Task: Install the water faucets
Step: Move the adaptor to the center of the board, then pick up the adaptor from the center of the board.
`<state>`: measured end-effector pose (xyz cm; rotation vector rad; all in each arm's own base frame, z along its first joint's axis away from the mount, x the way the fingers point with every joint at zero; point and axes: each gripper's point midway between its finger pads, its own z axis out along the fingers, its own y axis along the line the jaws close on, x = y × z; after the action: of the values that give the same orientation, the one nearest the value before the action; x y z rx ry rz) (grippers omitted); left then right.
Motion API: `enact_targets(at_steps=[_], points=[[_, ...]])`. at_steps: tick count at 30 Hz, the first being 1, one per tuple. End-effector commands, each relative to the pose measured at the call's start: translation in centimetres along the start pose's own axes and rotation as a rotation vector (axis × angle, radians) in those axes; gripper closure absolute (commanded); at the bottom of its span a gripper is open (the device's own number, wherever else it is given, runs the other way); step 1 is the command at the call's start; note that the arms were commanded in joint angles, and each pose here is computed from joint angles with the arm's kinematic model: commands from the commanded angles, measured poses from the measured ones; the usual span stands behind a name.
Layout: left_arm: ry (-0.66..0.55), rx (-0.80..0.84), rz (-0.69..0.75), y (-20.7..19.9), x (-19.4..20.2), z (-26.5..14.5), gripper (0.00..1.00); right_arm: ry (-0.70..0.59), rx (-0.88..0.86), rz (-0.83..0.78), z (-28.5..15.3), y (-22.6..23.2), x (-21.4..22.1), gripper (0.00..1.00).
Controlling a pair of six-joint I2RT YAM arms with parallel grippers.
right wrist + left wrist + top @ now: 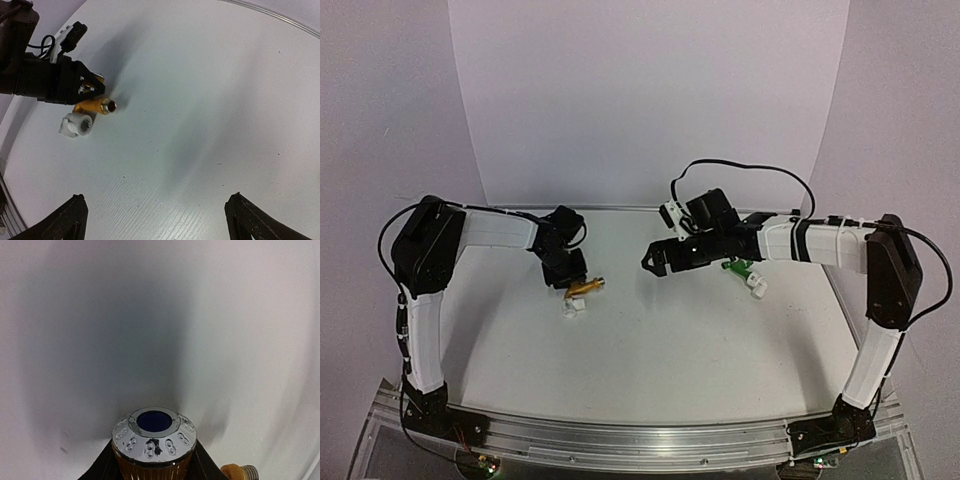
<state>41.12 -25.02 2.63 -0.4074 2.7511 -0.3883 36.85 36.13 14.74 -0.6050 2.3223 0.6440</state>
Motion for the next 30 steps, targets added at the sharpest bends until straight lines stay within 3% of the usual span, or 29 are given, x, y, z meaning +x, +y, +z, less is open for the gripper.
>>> enact_targets(at_steps=[1, 7, 11, 14, 17, 23, 30], points=[[-0.019, 0.129, -0.058, -2.2, 0.2, -5.5, 1.0, 0.097, -0.127, -0.075, 1.8, 3.9, 3.6, 0.02], [-0.145, 0.121, -0.082, 2.6, -3.7, -10.2, 1.0, 0.15, -0.173, 0.047, 5.0, 8.4, 5.6, 0.06], [-0.142, 0.188, 0.045, 2.3, -3.3, -11.9, 1.0, 0.161, -0.177, 0.048, 6.8, 11.5, 7.0, 0.09], [-0.147, 0.27, 0.131, 1.9, -2.5, -13.1, 1.0, 0.139, -0.084, 0.056, 6.6, 10.9, 7.3, 0.11], [-0.144, 0.373, 0.159, 1.8, -1.7, -14.0, 1.0, 0.128, 0.021, 0.02, 6.3, 10.3, 7.9, 0.1], [-0.132, 0.467, 0.083, 3.7, -1.1, -15.3, 1.0, 0.157, 0.245, -0.144, 7.2, 10.6, 9.5, 0.11], [-0.118, 0.464, 0.045, 5.3, -0.2, -15.1, 1.0, 0.163, 0.273, -0.267, 9.2, 12.1, 9.0, 0.11]])
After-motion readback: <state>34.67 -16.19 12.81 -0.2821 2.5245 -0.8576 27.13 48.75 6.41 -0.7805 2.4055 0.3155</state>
